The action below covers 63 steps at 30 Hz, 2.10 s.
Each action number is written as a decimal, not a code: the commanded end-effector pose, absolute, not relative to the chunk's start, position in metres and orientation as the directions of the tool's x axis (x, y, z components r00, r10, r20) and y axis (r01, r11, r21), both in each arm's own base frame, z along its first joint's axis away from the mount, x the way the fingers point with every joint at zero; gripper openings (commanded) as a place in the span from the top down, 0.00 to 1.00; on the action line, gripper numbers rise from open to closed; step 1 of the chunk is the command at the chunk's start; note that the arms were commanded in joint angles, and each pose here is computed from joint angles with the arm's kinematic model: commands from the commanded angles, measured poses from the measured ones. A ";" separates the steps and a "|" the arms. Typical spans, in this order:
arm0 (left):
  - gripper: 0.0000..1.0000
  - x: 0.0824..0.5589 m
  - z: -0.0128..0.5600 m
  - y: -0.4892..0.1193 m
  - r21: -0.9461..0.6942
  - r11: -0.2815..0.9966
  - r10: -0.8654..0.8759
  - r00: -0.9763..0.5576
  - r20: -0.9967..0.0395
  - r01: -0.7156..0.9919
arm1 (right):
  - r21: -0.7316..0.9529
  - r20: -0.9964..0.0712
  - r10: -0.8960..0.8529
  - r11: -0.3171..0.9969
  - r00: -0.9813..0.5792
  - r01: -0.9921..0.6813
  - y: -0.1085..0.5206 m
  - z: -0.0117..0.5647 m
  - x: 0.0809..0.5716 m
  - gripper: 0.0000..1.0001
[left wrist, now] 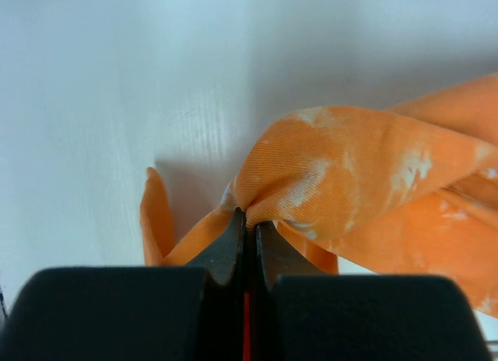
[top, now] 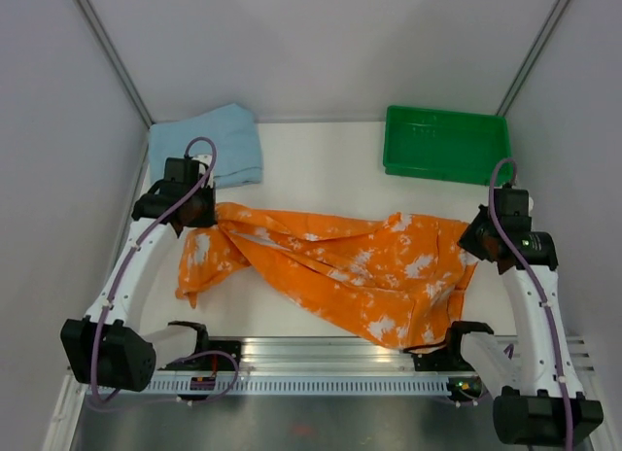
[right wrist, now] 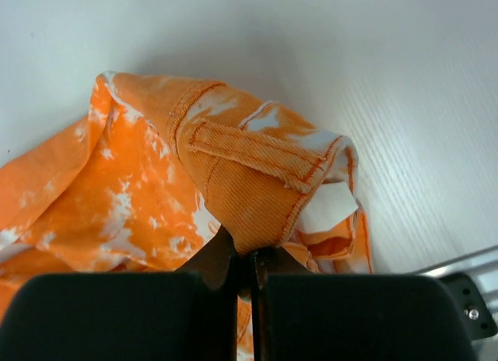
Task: Fold and stack the trousers
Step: Move the trousers to the center of the board
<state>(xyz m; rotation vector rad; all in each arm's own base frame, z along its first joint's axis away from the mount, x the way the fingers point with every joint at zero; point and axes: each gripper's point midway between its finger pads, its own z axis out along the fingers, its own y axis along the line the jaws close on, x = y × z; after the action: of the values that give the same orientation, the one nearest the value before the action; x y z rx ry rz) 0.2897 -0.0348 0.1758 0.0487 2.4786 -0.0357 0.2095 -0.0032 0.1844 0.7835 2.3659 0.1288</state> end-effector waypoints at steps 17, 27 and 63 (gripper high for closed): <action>0.89 0.353 0.233 -0.015 0.063 0.998 0.065 -0.553 -0.831 0.022 | 0.064 -0.709 0.381 0.873 -0.594 0.484 -0.082 0.179 0.380 1.00; 0.06 0.365 0.196 -0.003 0.041 0.984 -0.099 -0.723 -0.683 -0.173 | 0.141 -0.651 0.377 0.913 -0.659 0.383 -0.061 0.189 0.388 0.04; 0.11 0.257 0.114 -0.027 -0.295 0.764 -0.639 -0.606 -0.474 -0.574 | 0.036 -0.273 0.670 0.724 -0.690 0.689 -0.029 0.001 0.231 1.00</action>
<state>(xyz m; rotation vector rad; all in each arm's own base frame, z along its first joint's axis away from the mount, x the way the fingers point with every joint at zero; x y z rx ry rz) 0.2391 -0.0426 0.0791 -0.9821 2.5102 -0.2124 0.2226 -0.0031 0.0117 1.0246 2.7085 0.0911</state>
